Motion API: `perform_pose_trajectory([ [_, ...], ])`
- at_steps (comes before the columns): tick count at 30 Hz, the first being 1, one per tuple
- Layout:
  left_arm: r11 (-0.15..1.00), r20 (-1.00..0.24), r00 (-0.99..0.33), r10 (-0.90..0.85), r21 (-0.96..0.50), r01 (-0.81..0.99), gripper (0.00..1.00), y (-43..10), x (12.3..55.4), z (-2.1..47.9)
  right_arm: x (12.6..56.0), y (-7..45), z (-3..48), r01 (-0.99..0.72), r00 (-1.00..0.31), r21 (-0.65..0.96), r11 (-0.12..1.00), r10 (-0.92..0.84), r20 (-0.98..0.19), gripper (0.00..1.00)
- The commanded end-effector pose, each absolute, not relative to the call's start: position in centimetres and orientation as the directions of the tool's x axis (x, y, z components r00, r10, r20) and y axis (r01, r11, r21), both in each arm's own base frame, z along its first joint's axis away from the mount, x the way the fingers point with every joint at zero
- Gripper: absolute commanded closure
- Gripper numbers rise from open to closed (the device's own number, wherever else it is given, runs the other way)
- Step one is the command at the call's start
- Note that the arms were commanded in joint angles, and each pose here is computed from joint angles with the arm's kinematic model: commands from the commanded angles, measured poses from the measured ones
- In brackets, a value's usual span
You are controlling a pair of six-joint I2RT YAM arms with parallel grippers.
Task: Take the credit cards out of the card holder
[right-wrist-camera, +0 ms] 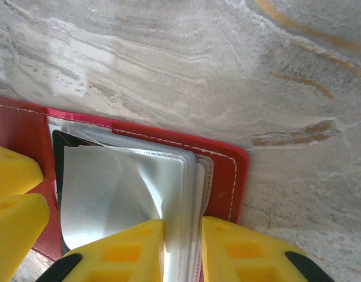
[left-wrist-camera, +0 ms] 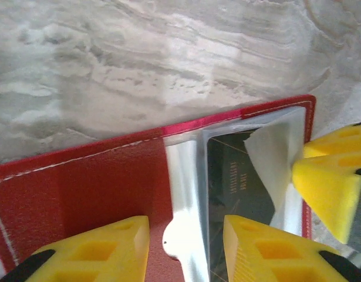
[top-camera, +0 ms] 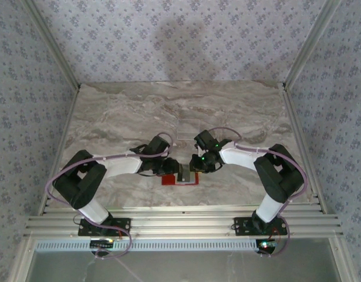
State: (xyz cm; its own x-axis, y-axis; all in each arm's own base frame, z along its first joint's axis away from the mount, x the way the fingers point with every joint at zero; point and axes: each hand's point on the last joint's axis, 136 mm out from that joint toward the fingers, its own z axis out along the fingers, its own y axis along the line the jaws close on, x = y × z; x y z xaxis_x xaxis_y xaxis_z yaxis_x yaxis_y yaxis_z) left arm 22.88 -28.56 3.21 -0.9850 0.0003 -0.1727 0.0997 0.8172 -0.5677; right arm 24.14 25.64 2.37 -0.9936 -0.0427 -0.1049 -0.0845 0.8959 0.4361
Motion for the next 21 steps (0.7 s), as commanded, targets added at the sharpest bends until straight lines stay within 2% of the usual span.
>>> perform_pose_trajectory([
  [1,0.753,-0.142,-0.989,0.034,-0.647,0.119,0.62,-30.2,22.2,3.7,23.1,24.0,0.1,-0.068,-0.997,0.355,0.932,-0.054,-0.05,0.77],
  [13,0.743,-0.082,-0.996,0.026,-0.665,0.074,0.75,-30.7,21.9,2.1,23.1,23.7,0.5,-0.068,-0.997,0.347,0.935,-0.052,-0.054,0.77],
  [21,0.751,-0.091,-0.996,0.018,-0.656,0.074,0.82,-29.9,21.9,2.3,23.1,23.5,0.6,-0.067,-0.997,0.34,0.938,-0.049,-0.06,0.72],
])
